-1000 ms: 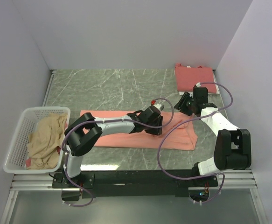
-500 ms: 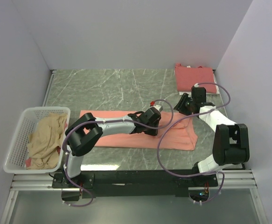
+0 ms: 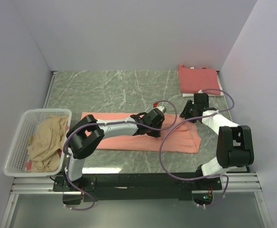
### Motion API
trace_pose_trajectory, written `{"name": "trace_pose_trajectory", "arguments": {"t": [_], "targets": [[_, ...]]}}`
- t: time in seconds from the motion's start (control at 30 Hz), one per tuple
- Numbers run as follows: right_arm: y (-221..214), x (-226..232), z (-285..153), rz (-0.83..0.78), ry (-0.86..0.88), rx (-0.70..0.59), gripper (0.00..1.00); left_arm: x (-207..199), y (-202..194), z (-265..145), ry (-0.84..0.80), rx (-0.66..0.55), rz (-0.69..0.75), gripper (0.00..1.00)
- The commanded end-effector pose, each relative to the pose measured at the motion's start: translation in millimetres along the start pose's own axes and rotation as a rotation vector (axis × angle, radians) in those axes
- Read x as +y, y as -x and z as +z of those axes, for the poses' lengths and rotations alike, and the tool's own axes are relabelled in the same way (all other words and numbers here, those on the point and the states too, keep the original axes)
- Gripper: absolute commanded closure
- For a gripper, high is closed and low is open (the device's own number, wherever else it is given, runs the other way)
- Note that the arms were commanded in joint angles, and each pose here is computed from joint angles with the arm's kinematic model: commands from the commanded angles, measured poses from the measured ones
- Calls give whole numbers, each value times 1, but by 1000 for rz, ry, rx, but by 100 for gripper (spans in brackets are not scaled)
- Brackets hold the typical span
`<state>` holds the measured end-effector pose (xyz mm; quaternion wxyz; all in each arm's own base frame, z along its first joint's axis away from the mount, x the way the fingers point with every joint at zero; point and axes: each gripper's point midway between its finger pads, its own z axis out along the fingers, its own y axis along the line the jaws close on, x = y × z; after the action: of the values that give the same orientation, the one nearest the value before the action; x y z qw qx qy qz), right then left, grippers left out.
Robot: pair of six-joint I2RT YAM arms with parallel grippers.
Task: Fold and stack the t-shirts
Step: Fold the tshirt
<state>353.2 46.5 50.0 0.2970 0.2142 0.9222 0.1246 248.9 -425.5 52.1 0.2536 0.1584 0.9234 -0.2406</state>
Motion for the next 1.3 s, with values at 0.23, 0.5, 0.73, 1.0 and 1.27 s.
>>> {"name": "trace_pose_trajectory", "arguments": {"t": [0.23, 0.5, 0.73, 1.0, 1.27], "targets": [[-7, 7, -7, -35, 10, -24, 58, -14, 24, -12, -37, -59, -18, 95], [-6, 10, -24, -24, 23, -64, 85, -10, 32, -19, -44, -72, -34, 95], [-11, 17, -47, -22, 56, -93, 90, -3, 45, -32, -63, -87, -54, 95], [-26, 21, -70, -29, 92, -108, 92, 4, 57, -44, -73, -97, -50, 95], [-52, 19, -82, -13, 104, -95, 92, 11, 58, -44, -83, -66, -35, 95]]}}
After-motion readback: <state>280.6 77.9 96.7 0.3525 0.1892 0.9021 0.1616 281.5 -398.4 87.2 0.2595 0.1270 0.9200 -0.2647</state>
